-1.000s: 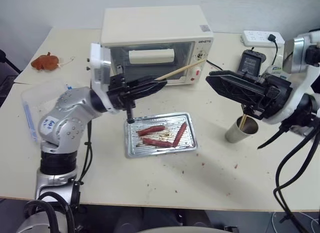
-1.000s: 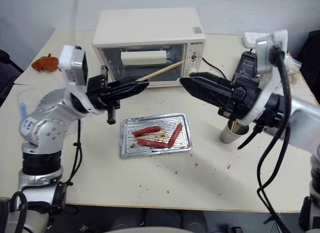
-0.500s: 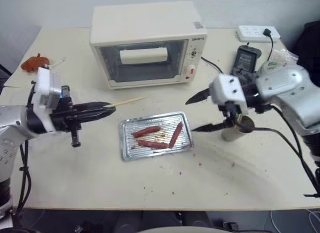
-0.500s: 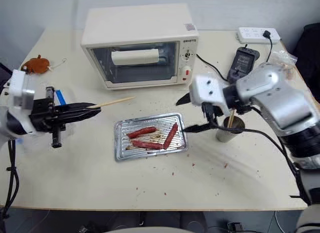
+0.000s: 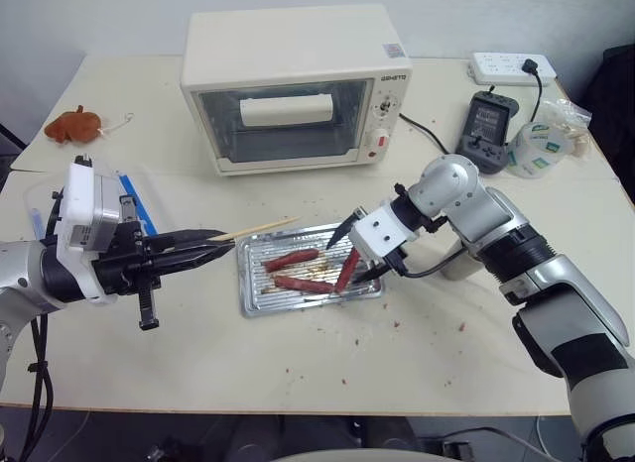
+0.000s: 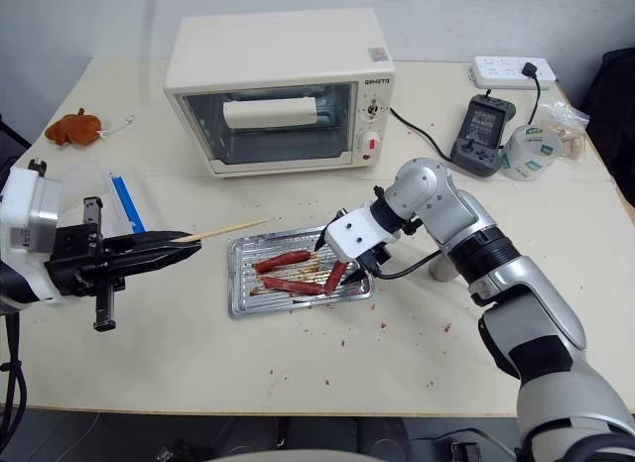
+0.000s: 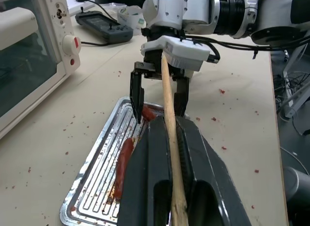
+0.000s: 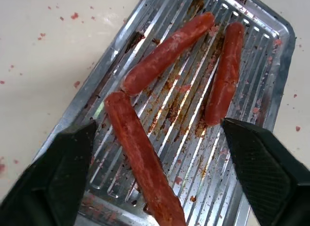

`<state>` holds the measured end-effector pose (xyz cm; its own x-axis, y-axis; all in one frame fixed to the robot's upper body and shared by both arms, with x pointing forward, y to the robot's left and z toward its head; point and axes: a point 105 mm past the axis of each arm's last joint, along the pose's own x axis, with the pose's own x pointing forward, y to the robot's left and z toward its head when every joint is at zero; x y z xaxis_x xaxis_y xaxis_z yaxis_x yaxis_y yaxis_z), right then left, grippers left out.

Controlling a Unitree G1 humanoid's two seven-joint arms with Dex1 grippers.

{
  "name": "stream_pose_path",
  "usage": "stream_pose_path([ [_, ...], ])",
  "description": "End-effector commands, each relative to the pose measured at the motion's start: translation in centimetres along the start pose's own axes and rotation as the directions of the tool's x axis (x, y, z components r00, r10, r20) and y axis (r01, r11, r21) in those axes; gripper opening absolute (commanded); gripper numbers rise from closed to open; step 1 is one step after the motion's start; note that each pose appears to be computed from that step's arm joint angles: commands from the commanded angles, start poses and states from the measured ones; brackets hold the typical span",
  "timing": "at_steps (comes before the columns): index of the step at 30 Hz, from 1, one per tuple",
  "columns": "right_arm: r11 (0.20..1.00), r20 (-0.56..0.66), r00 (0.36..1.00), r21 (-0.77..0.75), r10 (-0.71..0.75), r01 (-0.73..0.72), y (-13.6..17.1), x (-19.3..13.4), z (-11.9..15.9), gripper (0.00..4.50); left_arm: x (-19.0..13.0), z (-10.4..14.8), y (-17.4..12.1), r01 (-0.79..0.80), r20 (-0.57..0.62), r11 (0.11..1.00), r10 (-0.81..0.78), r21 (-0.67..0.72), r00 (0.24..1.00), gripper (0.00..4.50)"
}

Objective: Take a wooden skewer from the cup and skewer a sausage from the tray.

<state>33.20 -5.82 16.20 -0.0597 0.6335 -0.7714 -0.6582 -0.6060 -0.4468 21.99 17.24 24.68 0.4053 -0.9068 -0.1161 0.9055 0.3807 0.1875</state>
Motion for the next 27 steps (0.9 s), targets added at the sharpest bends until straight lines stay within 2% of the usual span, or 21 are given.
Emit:
stream_pose_path([
  [1, 0.998, -0.006, 0.999, -0.044, 0.044, -0.045, 0.1, 0.0, 0.1, 2.98, 0.1, 0.8, -0.4, 0.004, 0.021, 0.999, -0.005, 0.044, 1.000, 0.00],
  [20, 0.995, -0.021, 0.995, -0.015, 0.100, -0.100, 0.7, 1.7, -1.1, 2.98, 0.5, 1.0, 0.0, 0.017, 0.039, 0.997, -0.020, 0.069, 0.999, 0.00],
  [23, 0.993, -0.017, 0.993, -0.005, 0.115, -0.115, 1.0, 1.9, -1.2, 2.39, 0.5, 1.0, -0.1, 0.015, 0.044, 0.997, -0.018, 0.073, 0.999, 0.00],
  [27, 0.993, -0.007, 0.993, 0.020, 0.120, -0.119, 1.1, 2.0, -1.4, 1.12, 0.5, 1.0, -0.1, 0.011, 0.046, 0.997, -0.014, 0.076, 0.999, 0.00],
])
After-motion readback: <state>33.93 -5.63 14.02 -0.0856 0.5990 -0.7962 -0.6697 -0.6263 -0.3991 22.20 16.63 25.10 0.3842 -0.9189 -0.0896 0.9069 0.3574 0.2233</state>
